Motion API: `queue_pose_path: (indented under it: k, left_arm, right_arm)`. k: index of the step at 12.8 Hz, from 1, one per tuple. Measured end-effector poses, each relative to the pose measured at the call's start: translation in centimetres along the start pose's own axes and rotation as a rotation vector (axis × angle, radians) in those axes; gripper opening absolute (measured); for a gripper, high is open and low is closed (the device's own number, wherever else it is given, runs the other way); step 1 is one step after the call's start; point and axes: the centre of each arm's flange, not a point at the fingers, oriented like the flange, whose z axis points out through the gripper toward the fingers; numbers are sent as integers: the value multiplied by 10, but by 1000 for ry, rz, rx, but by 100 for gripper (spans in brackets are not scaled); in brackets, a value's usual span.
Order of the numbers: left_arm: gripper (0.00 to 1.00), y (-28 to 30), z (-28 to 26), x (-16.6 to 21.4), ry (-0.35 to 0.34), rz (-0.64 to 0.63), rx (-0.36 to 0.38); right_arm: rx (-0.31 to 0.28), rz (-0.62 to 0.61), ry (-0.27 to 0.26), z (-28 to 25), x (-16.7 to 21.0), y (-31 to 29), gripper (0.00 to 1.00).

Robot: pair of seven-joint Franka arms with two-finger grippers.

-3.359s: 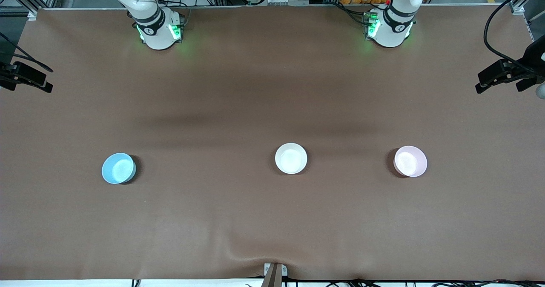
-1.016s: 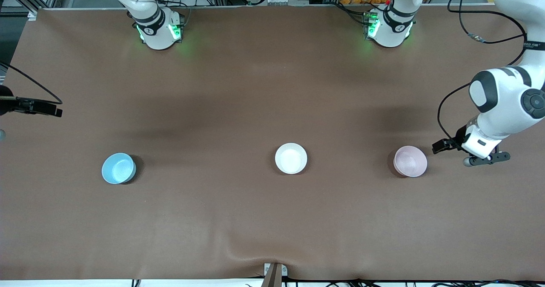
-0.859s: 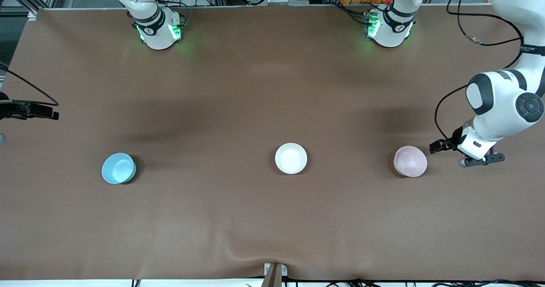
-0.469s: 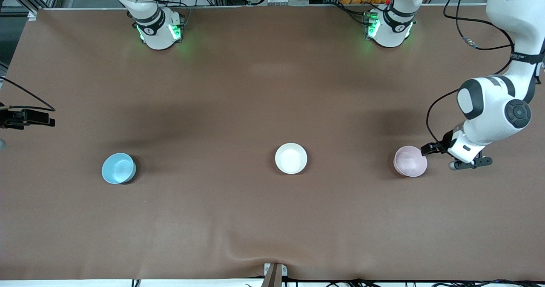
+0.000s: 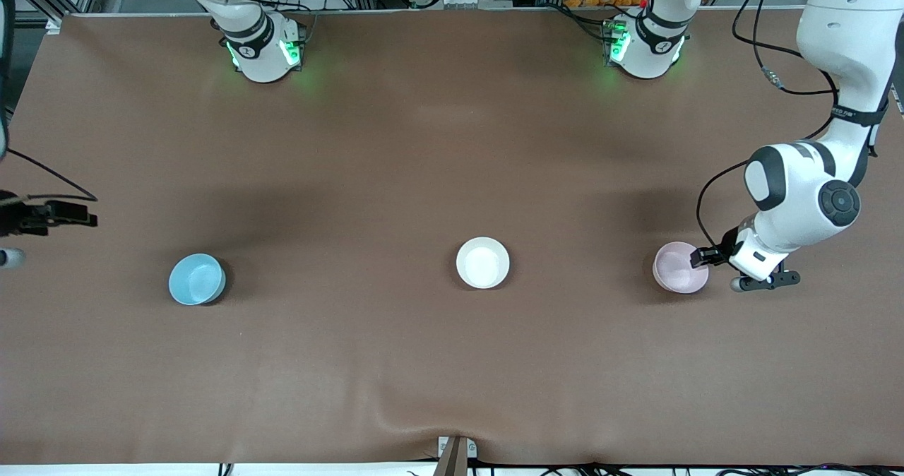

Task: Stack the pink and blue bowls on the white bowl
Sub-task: 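Carry the pink bowl onto the white bowl while the right gripper reaches the blue bowl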

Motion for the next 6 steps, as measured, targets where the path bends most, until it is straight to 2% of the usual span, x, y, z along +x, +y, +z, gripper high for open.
queue_pose_path:
  k: [1,2,4,6]
  left_arm:
    - [46,-1,4,0,2,-1,-1]
    - [45,-2,7,0,2,-3,-2]
    - [26,-4,12,0,1,-8,-2]
    - [3,-3,10,1,6,-10,-8]
  right_arm:
    - [-2,-1,5,10,7,2,100]
    - [0,-5,0,21,13,2,100]
    - [-1,-1,-4,41,24,-5,100]
    - [-14,37,22,67,34,-9,100]
